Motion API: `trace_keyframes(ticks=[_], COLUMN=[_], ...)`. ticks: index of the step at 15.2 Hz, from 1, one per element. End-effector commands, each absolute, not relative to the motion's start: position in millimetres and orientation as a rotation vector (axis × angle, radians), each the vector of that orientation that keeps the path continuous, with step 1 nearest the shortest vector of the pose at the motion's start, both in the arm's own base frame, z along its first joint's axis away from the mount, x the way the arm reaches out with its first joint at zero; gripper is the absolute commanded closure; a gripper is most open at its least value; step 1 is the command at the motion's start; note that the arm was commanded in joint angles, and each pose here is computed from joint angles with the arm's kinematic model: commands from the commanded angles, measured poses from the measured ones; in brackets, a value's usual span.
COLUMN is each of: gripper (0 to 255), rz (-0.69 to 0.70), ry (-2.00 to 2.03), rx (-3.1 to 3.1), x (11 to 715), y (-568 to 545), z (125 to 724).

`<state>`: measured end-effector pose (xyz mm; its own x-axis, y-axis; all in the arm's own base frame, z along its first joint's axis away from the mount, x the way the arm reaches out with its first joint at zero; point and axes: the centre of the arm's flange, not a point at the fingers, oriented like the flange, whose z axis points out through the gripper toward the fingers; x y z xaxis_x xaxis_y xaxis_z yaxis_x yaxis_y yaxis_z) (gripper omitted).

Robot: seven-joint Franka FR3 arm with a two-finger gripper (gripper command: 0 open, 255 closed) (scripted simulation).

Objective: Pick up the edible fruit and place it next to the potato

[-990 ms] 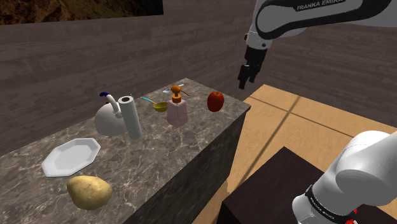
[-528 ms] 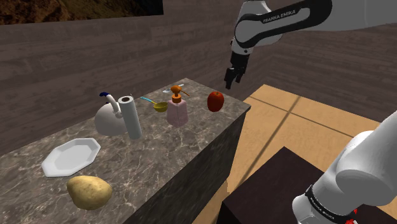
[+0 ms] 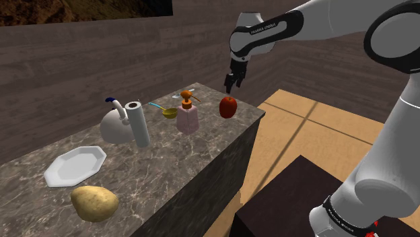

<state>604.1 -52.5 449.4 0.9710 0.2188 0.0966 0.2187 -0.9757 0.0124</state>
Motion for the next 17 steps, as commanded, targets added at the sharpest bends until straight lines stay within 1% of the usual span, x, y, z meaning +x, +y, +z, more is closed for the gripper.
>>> trace_keyframes(ticks=[1, 7, 15, 16, 17], gripper=[0, 0, 0, 255, 255], rz=[0.157, 0.157, 0.157, 0.157, 0.157], ry=[0.349, 0.349, 0.349, 0.349, 0.349], rx=[3.116, 3.116, 3.116, 3.116, 3.116], x=[614, 617, 617, 617, 617], y=[-53, -53, -53, -53, -53], z=[438, 409, 409, 409, 409])
